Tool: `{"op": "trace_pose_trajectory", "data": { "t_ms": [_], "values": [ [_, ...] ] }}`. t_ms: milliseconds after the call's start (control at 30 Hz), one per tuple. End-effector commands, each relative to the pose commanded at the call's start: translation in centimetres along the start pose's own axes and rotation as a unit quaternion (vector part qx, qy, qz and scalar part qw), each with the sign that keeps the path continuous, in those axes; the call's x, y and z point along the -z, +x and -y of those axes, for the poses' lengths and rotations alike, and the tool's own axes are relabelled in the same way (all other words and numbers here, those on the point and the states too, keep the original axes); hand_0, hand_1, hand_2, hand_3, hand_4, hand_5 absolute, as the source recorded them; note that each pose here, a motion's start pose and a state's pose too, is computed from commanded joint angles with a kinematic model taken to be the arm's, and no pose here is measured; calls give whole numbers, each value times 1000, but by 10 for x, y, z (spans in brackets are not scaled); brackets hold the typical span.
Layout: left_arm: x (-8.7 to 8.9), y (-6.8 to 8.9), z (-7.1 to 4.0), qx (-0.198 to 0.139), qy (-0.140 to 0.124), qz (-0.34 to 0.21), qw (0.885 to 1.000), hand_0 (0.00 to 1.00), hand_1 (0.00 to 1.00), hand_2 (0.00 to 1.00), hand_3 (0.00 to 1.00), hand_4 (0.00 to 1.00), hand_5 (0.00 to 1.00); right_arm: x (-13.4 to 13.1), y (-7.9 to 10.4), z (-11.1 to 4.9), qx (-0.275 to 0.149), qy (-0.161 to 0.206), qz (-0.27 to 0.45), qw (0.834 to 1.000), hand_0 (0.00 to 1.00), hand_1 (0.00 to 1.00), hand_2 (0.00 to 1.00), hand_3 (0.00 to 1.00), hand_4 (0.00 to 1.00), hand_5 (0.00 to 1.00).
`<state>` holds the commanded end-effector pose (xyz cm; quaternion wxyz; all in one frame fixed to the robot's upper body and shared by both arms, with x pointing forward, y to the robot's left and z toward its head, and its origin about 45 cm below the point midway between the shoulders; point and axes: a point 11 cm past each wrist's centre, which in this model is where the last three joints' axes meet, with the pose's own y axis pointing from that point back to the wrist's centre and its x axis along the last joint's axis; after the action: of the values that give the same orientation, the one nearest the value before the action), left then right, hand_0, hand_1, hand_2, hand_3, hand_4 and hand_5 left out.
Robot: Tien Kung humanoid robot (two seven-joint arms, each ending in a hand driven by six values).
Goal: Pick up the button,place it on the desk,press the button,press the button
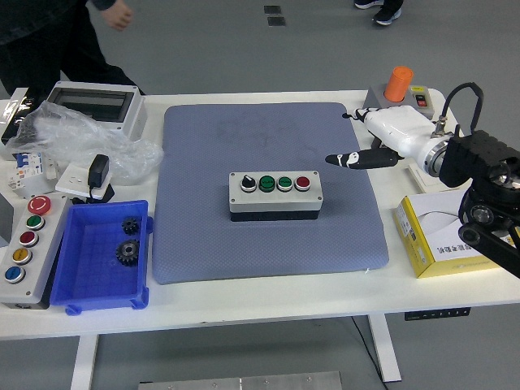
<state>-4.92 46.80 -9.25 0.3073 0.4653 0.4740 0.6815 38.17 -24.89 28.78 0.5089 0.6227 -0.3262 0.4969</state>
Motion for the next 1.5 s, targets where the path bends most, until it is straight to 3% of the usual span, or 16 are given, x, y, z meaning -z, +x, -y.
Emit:
{"op": "trace_pose_trajectory", "data": {
  "t_ms": [167,200,367,400,567,600,900,1500],
  "values": [
    [1,1,0,-1,1,0,1000,652,690,691,792,882,483,23,2,-8,24,19,-6,1000,711,623,514,912,966,726],
    [1,1,0,-1,1,0,1000,652,691,691,791,884,486,25,1,-8,28,19,-6,999,686,541,387,971,866,616],
    [2,1,0,-1,2,0,1000,652,691,691,791,884,486,33,-3,-8,54,18,-1,998,686,541,387,971,866,616],
    [2,1,0,-1,2,0,1000,653,691,692,792,886,489,35,-3,-8,58,19,-1,998,636,450,330,998,713,473],
    [1,1,0,0,2,1,1000,653,691,692,792,886,489,46,-11,-3,73,29,0,997,636,450,330,998,713,473],
    [1,1,0,0,2,1,1000,653,691,692,791,889,491,48,-13,-2,76,31,0,997,602,415,304,998,652,434],
    [4,0,0,2,7,1,1000,653,691,692,792,891,493,53,-35,3,107,31,1,994,591,405,301,998,632,416],
    [5,1,0,1,7,2,1000,654,692,692,795,896,496,58,-60,6,145,36,8,989,572,390,298,998,640,441]
  ]
}}
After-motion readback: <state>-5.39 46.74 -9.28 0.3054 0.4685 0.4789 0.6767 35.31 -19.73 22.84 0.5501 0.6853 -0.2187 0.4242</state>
